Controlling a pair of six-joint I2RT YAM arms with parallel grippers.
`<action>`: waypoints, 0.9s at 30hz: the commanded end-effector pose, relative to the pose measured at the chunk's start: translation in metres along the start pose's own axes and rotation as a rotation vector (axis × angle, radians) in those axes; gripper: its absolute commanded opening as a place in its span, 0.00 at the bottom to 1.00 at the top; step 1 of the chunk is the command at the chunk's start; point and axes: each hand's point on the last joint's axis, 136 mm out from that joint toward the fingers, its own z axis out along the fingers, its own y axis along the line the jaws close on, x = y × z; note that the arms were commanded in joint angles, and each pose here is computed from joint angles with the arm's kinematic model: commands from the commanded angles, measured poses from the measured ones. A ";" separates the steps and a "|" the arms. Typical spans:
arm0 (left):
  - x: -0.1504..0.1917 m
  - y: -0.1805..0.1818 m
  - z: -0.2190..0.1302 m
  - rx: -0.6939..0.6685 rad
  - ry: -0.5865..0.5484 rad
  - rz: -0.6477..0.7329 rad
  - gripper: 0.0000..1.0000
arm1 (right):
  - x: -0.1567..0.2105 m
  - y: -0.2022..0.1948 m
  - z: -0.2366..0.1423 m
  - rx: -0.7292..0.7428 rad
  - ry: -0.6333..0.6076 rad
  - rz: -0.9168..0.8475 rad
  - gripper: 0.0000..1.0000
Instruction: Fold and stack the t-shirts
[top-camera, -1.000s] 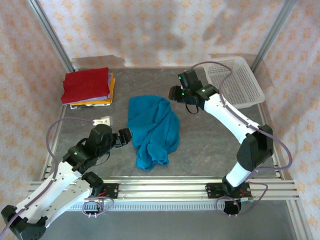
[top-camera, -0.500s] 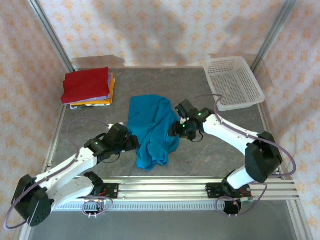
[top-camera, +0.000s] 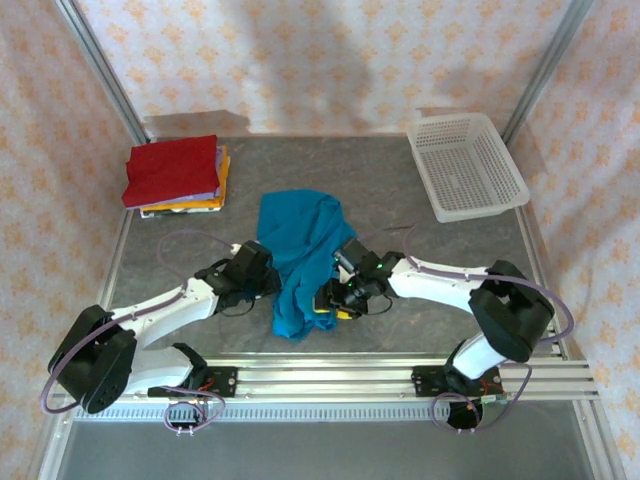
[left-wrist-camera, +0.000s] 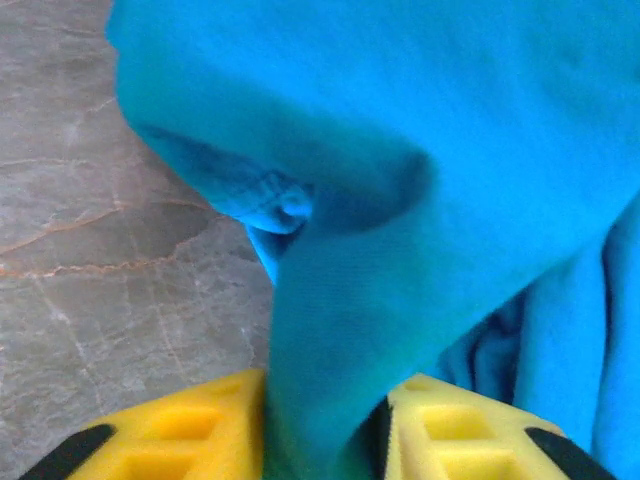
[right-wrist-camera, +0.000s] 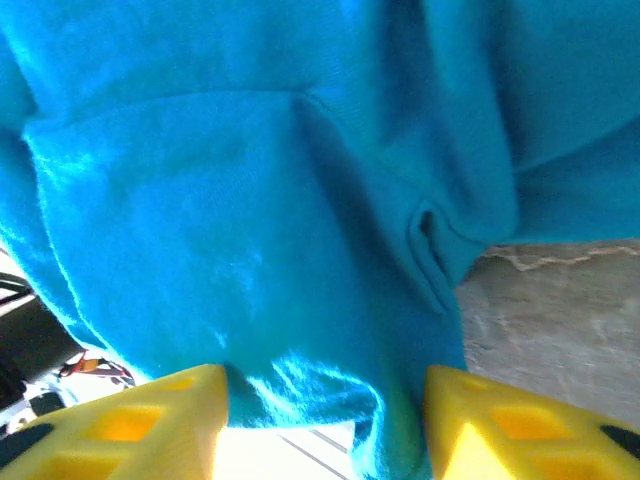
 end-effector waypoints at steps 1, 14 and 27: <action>-0.016 0.010 -0.010 -0.022 -0.081 0.000 0.21 | -0.004 0.007 0.006 -0.029 0.005 -0.014 0.35; -0.136 -0.018 -0.161 -0.012 -0.361 0.084 0.11 | -0.068 0.030 -0.238 0.074 -0.640 -0.100 0.00; -0.247 -0.132 -0.302 0.269 -0.588 0.184 0.07 | -0.057 0.088 -0.458 0.128 -1.320 -0.285 0.00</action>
